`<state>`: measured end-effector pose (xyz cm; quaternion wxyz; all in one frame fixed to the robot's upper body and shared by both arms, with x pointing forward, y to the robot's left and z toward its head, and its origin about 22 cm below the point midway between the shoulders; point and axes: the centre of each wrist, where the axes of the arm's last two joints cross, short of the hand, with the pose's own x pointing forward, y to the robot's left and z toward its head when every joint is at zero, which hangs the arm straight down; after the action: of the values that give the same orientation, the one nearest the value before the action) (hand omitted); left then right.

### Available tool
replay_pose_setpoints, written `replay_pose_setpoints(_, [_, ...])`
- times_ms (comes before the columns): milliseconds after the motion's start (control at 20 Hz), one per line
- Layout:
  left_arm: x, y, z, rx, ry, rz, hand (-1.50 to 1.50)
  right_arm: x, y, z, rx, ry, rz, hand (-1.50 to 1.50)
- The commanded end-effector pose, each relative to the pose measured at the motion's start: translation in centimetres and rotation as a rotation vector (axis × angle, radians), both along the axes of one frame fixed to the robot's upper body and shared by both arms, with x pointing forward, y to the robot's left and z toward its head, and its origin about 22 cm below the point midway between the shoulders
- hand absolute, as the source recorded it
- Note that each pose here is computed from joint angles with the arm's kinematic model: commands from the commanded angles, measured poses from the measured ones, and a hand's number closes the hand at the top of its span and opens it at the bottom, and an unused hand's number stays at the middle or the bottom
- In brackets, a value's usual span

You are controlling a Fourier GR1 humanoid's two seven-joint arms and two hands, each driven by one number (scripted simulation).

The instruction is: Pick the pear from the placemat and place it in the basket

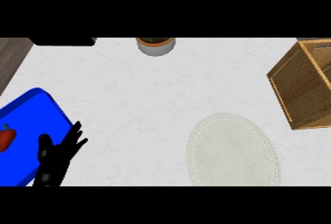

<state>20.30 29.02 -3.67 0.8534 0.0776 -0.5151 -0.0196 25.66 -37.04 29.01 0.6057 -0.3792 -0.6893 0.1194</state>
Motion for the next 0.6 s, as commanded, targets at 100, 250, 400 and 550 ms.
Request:
replay_pose_setpoints(100, [0.3, -0.4, -0.5, -0.018, 0.072, 0.008, 0.00, 3.3, -1.6, -2.8, -0.021, 0.031, 0.003, 1.50])
replay_pose_setpoints(250, [0.3, -0.4, -2.4, -0.002, 0.079, 0.002, 0.00, 5.5, -3.7, -3.0, 0.042, 0.015, 0.005, 1.50])
replay_pose_setpoints(400, [1.1, -1.2, -0.5, -0.018, 0.071, -0.002, 0.00, 6.2, -4.0, -4.7, 0.125, 0.042, 0.024, 1.50])
replay_pose_setpoints(550, [0.8, -0.6, -0.8, -0.003, 0.065, -0.005, 0.00, 7.6, -5.2, -9.2, 0.252, 0.062, 0.006, 1.50])
